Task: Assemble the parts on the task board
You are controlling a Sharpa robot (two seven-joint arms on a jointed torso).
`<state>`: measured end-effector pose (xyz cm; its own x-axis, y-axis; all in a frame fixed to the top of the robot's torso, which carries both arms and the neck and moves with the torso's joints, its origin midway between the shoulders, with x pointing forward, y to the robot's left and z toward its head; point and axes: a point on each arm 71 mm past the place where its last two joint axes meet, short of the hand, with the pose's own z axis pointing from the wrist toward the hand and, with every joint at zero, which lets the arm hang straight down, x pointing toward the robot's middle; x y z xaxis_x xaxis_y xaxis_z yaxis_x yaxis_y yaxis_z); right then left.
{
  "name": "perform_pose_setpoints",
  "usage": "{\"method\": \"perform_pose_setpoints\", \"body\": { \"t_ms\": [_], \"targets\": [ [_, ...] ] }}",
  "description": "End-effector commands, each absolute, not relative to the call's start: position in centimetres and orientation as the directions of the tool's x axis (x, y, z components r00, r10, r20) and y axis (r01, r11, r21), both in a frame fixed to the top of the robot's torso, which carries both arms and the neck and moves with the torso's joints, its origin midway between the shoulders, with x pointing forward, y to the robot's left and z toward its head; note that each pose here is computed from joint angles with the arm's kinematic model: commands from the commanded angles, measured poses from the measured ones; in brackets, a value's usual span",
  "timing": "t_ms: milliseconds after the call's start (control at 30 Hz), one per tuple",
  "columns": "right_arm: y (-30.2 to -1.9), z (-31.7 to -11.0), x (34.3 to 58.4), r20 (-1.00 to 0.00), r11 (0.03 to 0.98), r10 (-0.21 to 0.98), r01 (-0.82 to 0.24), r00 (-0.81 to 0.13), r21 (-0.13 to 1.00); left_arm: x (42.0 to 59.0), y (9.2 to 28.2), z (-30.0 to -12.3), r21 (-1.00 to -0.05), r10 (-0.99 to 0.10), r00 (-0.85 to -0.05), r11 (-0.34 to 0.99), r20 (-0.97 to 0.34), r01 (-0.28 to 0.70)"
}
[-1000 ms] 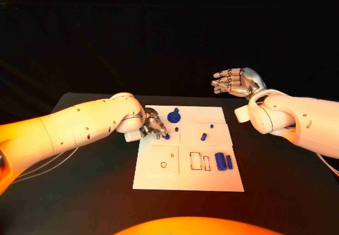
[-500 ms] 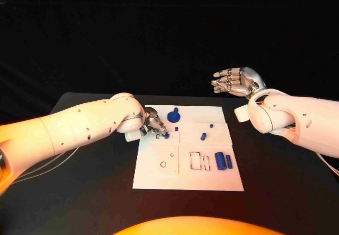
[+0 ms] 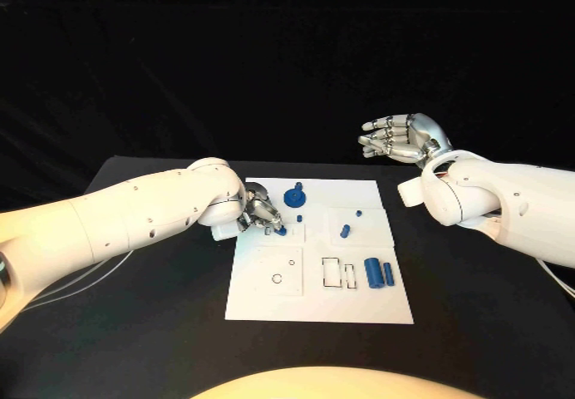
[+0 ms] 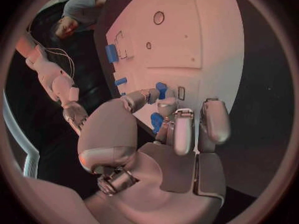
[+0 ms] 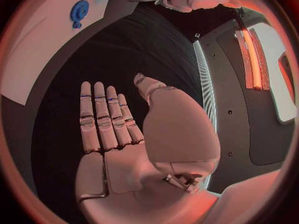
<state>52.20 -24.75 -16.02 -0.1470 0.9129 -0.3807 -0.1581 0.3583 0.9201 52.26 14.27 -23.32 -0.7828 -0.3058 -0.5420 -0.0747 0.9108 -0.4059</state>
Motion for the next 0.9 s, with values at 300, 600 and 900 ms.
{"method": "perform_pose_setpoints", "body": {
  "t_ms": [300, 600, 900],
  "targets": [
    [-24.73, -16.02, 52.22, -0.381, 0.358, 0.912, -0.161, -0.150, 0.920, 52.16, 14.09, -23.45, -0.405, -0.301, -0.785, 0.912, -0.542, -0.070],
    [-24.74, -16.04, 52.23, -0.381, 0.358, 0.912, -0.160, -0.150, 0.920, 52.15, 14.19, -23.47, -0.404, -0.301, -0.785, 0.912, -0.542, -0.071],
    [-24.78, -16.05, 52.23, -0.381, 0.358, 0.912, -0.160, -0.149, 0.920, 52.18, 14.30, -23.45, -0.407, -0.309, -0.779, 0.910, -0.546, -0.076]
  ]
}}
